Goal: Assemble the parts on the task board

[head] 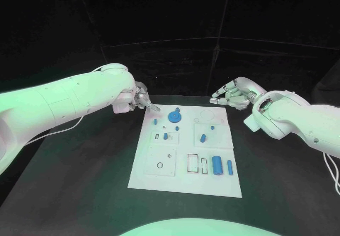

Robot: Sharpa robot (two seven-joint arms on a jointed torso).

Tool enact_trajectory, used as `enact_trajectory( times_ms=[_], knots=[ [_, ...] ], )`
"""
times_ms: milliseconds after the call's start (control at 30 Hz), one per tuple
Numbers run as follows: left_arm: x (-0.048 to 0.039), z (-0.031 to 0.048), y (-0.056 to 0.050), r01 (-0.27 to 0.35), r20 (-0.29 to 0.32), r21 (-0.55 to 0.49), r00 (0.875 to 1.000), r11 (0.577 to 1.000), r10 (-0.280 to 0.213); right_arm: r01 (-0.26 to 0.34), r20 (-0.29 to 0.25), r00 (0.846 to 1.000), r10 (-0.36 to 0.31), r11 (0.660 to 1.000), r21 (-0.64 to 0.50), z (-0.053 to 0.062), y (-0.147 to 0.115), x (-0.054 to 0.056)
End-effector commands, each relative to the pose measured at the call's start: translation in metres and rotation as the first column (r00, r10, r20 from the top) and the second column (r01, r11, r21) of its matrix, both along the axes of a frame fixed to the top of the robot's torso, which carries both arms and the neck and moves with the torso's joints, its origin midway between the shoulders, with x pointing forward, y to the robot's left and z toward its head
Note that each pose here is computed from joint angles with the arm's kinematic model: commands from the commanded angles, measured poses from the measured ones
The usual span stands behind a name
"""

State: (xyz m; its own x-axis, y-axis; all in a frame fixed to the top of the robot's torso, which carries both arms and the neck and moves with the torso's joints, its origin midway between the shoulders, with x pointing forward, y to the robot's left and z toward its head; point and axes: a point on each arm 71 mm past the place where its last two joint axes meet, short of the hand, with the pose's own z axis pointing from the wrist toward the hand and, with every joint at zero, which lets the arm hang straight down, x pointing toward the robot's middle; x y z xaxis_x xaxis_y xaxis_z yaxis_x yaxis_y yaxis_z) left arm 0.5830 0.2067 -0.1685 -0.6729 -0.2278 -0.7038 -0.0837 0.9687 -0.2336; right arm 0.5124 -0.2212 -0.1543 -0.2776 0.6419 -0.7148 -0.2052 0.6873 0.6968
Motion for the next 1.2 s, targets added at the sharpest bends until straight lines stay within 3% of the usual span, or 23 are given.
enact_trajectory(
  times_ms=[33,433,1200],
  knots=[
    [0.0007,-0.0064,0.0,0.023,-0.028,0.013,0.999,1.0,-0.023,-0.012,0.0,1.0,0.012,1.0,-0.003,0.001,0.002,0.0],
    [0.0034,-0.0278,-0.002,-0.003,-0.045,0.02,0.999,1.0,0.004,-0.019,0.003,1.0,0.019,1.0,0.0,0.001,0.004,0.001],
    [0.0069,-0.0397,-0.012,-0.005,-0.051,0.013,0.999,1.0,0.006,-0.025,0.004,1.0,0.025,1.0,0.002,0.001,0.008,0.001]
  ],
)
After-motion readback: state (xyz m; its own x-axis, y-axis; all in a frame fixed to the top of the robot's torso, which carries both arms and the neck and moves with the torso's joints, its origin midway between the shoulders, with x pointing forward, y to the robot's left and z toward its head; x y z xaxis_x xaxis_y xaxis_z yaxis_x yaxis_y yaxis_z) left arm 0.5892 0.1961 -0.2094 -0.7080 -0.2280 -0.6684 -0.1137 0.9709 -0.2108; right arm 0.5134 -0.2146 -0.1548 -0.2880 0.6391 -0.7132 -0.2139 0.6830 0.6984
